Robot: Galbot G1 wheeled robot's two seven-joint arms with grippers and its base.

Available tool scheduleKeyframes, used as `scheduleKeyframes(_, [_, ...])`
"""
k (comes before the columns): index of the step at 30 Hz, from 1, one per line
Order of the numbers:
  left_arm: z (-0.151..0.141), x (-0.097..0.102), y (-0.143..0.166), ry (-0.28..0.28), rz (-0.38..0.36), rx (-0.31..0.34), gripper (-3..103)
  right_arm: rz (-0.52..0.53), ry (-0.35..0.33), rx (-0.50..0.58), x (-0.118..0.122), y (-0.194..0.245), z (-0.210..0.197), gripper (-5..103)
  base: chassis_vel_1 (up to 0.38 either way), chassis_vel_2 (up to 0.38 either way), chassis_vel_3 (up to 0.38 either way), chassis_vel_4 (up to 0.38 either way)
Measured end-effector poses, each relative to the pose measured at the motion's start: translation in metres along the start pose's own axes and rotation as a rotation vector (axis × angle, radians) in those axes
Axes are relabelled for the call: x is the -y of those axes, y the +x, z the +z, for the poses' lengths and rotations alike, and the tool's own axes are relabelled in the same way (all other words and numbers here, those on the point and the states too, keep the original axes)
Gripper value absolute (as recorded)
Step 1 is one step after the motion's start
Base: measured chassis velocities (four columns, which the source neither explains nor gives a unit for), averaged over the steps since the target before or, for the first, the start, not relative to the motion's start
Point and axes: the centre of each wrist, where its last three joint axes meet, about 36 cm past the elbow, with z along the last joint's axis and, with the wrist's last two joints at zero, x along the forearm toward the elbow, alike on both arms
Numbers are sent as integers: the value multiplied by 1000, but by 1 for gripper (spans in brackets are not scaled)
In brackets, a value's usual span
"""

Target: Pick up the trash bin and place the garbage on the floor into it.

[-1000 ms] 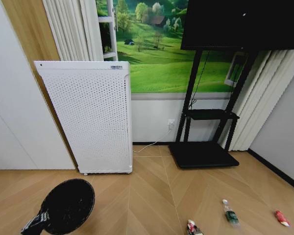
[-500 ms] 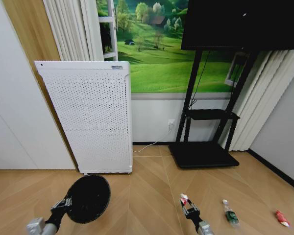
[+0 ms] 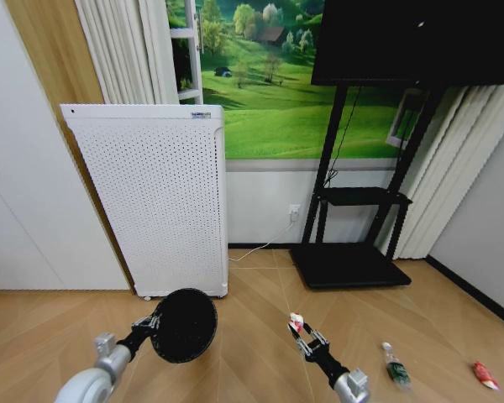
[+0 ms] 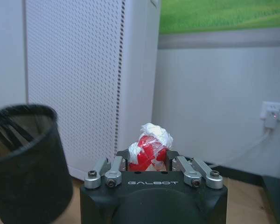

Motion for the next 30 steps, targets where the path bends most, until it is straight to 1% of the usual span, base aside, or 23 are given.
scheduleKeyframes(1, [-1,3,-18,9,19,0,6,-23,-2,26,1,-1,-11,38,0,0,0,0])
scheduleKeyframes(2, [-1,3,-18,9,19,0,6,-23,-2,26,1,-1,-11,38,0,0,0,0])
scheduleKeyframes(3, [0,7,-32,16,37,-2,6,-34,-3,39,1,-2,-16,38,0,0,0,0])
scheduleKeyframes(4, [0,7,-32,16,37,-2,6,-34,-3,39,1,-2,-16,38,0,0,0,0])
scheduleKeyframes(6, [5,25,-71,35,96,-21,6,-62,7,64,-4,-4,-26,38,0,0,0,0])
scheduleKeyframes(7, [5,25,-71,35,96,-21,6,-62,7,64,-4,-4,-26,38,0,0,0,0])
scheduleKeyframes(10, [14,51,-108,44,160,-50,6,-108,18,76,-17,-4,-33,38,0,0,0,0])
scheduleKeyframes(11, [14,51,-108,44,160,-50,6,-108,18,76,-17,-4,-33,38,0,0,0,0])
scheduleKeyframes(14, [19,83,-131,43,231,-64,6,-153,10,90,-32,-9,-38,38,0,0,0,0])
scheduleKeyframes(15, [19,83,-131,43,231,-64,6,-153,10,90,-32,-9,-38,38,0,0,0,0])
scheduleKeyframes(18, [32,114,-133,42,296,-102,6,-185,16,74,-45,-12,-30,38,0,0,0,0])
scheduleKeyframes(19, [32,114,-133,42,296,-102,6,-185,16,74,-45,-12,-30,38,0,0,0,0])
scheduleKeyframes(21, [37,123,-128,44,320,-113,6,-188,26,62,-47,-11,-23,38,0,0,0,0])
scheduleKeyframes(22, [37,123,-128,44,320,-113,6,-188,26,62,-47,-11,-23,38,0,0,0,0])
scheduleKeyframes(24, [41,131,-120,48,345,-125,6,-188,35,45,-50,-12,-10,38,0,0,0,0])
scheduleKeyframes(26, [41,133,-114,47,359,-128,6,-185,36,35,-51,-13,-3,38,0,0,0,0])
scheduleKeyframes(27, [37,133,-107,42,372,-126,6,-176,39,20,-53,-14,7,38,0,0,0,0])
scheduleKeyframes(30, [34,131,-101,40,372,-124,6,-166,41,6,-55,-14,13,37,0,0,0,0])
